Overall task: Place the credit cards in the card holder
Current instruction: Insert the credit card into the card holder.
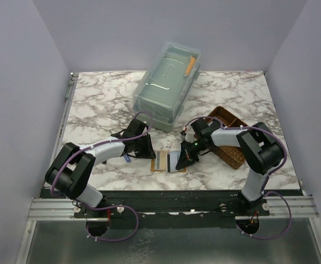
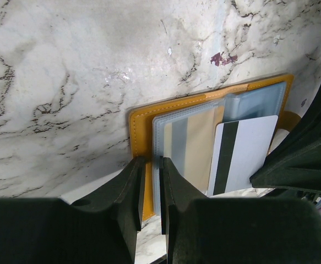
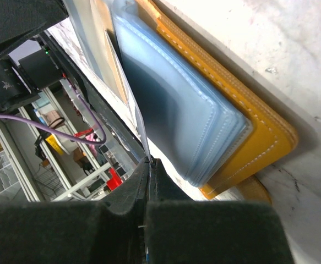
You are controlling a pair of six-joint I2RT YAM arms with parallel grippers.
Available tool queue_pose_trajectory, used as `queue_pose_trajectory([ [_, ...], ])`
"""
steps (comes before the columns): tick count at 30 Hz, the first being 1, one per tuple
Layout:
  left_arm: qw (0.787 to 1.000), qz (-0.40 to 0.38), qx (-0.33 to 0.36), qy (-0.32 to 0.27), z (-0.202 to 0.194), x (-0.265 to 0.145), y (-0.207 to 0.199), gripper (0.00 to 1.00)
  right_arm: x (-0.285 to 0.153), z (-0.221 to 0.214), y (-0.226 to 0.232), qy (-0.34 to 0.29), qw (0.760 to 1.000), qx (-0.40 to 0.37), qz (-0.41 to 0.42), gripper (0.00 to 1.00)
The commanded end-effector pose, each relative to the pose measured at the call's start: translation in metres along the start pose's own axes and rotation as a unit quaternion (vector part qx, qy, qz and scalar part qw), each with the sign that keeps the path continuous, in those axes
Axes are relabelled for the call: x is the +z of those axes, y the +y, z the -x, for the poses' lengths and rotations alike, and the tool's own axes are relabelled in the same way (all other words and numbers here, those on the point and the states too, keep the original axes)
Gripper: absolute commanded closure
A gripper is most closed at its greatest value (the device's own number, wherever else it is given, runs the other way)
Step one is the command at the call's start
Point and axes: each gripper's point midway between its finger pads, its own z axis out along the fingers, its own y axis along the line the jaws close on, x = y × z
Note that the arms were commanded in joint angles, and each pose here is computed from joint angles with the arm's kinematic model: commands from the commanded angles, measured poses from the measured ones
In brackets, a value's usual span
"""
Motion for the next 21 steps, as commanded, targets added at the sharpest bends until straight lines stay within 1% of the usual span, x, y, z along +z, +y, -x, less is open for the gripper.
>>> queue_pose_trajectory([
  [1, 1.000, 0.000, 0.001, 0.009, -0.006, 0.000, 0.002, 0.78, -0.004, -0.008, 0.000, 0.015, 1.000, 0.003, 0.005, 1.00],
  [17, 1.000, -0.006, 0.003, 0.006, -0.005, -0.002, -0.001, 0.78, -0.001, 0.005, -0.001, 0.053, 0.998, -0.008, 0.018, 1.00],
  [21, 1.000, -0.005, 0.004, 0.006, -0.006, -0.002, 0.000, 0.78, 0.001, 0.009, -0.002, 0.054, 0.998, -0.013, 0.019, 1.00],
])
